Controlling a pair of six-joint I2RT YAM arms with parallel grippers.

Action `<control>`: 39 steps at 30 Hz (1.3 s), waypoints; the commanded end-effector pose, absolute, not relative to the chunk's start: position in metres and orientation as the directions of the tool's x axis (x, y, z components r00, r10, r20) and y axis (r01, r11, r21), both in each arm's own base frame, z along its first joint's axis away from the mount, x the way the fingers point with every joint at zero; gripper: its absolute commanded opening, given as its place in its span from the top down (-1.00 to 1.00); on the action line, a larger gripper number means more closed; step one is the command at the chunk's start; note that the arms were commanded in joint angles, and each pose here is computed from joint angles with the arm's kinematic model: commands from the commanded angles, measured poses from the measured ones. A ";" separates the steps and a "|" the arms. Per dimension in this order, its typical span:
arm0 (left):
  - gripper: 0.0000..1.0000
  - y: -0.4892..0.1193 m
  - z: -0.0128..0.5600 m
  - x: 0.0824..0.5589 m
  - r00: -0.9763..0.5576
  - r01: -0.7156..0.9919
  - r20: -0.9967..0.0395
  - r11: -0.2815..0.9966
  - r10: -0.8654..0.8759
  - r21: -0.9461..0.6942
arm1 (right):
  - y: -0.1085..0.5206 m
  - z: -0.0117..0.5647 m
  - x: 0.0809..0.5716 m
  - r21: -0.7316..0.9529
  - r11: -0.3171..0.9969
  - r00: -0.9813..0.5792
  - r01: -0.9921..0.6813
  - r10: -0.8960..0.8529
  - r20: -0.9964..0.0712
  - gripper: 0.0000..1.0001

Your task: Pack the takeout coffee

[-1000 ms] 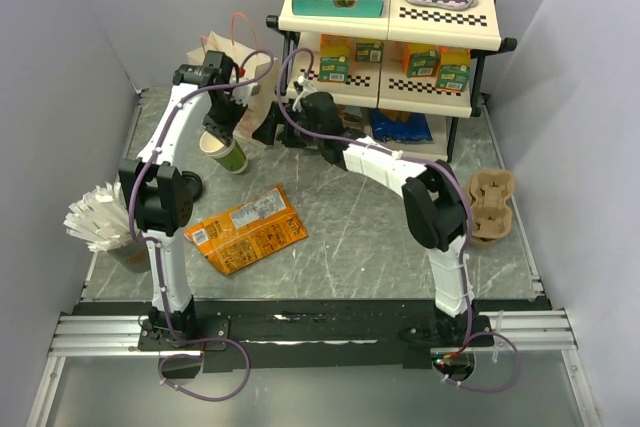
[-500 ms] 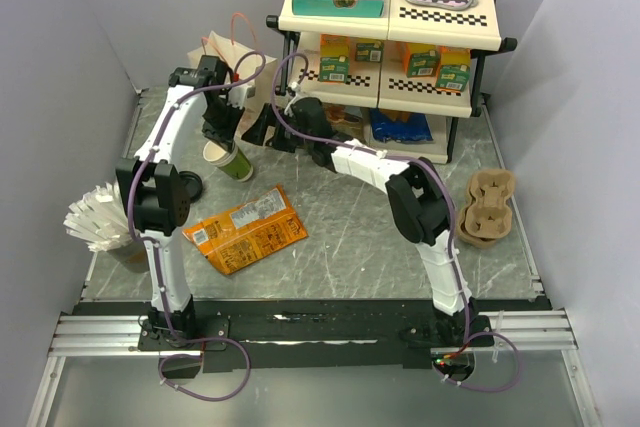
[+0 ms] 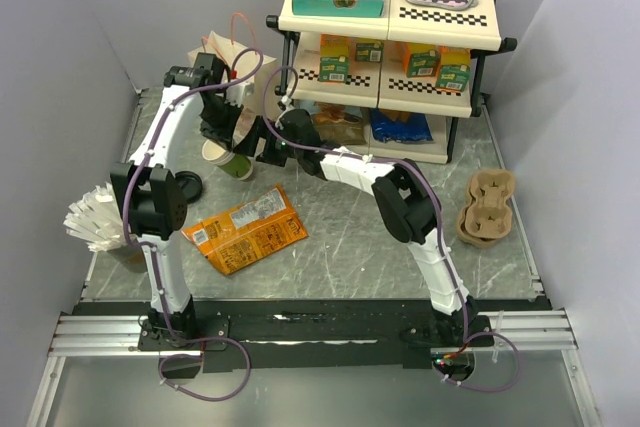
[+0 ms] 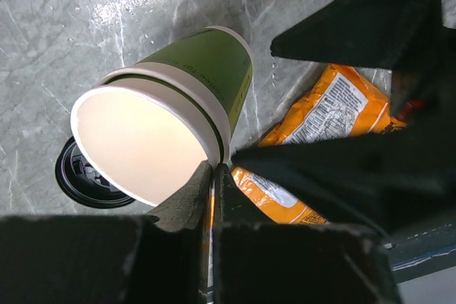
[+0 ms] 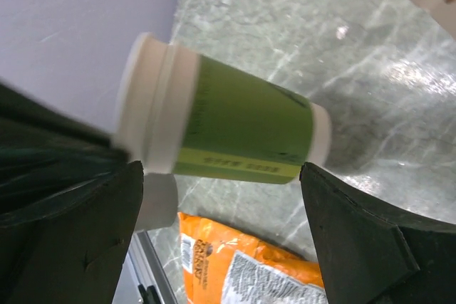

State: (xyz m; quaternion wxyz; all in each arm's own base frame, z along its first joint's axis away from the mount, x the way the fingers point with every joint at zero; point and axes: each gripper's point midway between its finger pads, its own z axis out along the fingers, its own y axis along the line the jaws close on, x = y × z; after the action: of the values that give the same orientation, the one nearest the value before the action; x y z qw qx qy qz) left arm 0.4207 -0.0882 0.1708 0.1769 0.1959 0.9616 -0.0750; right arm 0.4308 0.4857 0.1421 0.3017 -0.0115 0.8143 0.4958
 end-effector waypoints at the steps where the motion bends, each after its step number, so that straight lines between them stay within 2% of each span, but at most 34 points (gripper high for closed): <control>1: 0.98 -0.092 0.194 0.412 -0.849 0.402 -0.410 0.911 0.333 -0.092 | 0.494 0.159 0.440 0.825 0.470 -0.808 -0.313 0.326 -0.491 -0.92; 17: 0.98 -0.091 0.193 0.413 -0.847 0.411 -0.403 0.908 0.346 -0.083 | 0.490 0.176 0.448 0.851 0.418 -0.804 -0.318 0.357 -0.476 -0.93; 39: 0.98 -0.095 0.204 0.414 -0.834 0.425 -0.430 0.900 0.346 -0.099 | 0.491 0.134 0.450 0.839 0.483 -0.831 -0.250 0.339 -0.442 -0.93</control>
State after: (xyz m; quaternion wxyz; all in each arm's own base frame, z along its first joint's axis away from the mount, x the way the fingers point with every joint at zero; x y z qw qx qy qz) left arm 0.4097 -0.0879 0.1683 0.1570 0.1960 0.9646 -0.0806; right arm 0.4429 0.4891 0.1273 0.2827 0.0212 0.8142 0.5067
